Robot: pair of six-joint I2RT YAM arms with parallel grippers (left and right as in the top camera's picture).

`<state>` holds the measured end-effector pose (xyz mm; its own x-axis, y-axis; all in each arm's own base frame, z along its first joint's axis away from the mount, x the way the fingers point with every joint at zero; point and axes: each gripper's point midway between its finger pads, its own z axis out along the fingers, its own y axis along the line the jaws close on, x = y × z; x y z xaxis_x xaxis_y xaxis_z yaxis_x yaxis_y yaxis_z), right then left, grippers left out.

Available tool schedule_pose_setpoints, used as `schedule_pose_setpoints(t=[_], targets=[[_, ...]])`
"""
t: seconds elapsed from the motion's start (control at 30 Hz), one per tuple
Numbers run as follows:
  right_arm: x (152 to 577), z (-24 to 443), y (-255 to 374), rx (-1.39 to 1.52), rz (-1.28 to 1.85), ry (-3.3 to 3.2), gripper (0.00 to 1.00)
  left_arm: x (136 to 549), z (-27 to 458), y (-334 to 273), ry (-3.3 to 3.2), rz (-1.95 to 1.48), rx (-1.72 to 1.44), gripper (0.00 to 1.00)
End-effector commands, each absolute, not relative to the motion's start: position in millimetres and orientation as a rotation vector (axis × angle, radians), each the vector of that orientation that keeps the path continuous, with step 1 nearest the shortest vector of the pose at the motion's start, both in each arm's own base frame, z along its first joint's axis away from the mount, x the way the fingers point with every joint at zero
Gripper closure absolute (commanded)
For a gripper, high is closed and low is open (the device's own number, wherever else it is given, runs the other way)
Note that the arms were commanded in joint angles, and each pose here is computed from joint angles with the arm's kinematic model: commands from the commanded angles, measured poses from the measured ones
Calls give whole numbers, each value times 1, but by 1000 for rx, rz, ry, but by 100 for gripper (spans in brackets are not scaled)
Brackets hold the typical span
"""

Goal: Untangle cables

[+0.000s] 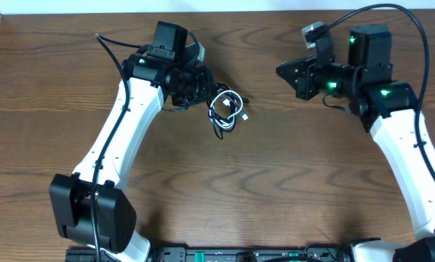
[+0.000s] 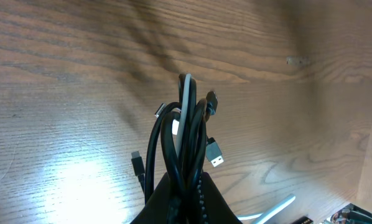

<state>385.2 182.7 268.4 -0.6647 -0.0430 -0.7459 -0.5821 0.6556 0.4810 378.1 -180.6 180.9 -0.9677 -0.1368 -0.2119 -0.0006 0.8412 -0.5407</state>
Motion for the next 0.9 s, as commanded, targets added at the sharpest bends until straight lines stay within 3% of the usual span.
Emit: schedule_pose_setpoints(t=[0.0, 0.03, 0.07, 0.27, 0.6, 0.77, 0.87], targets=[[372, 259, 209, -740, 919, 2083, 58, 375, 189, -180, 2757, -817, -78, 93], [369, 252, 216, -788, 921, 2086, 42, 375, 190, -181, 2752, -827, -68, 93], [366, 246, 223, -828, 930, 2084, 32, 375, 192, -184, 2746, -846, -46, 93], [348, 223, 256, -1036, 1090, 2008, 28, 373, 207, -203, 2648, -987, 206, 93], [347, 213, 277, -1080, 1227, 1948, 43, 376, 209, -204, 2627, -988, 212, 93], [344, 202, 292, -1110, 1252, 1947, 56, 376, 209, -204, 2628, -986, 212, 93], [345, 197, 293, -1107, 1248, 1962, 76, 380, 205, -200, 2640, -942, 178, 93]])
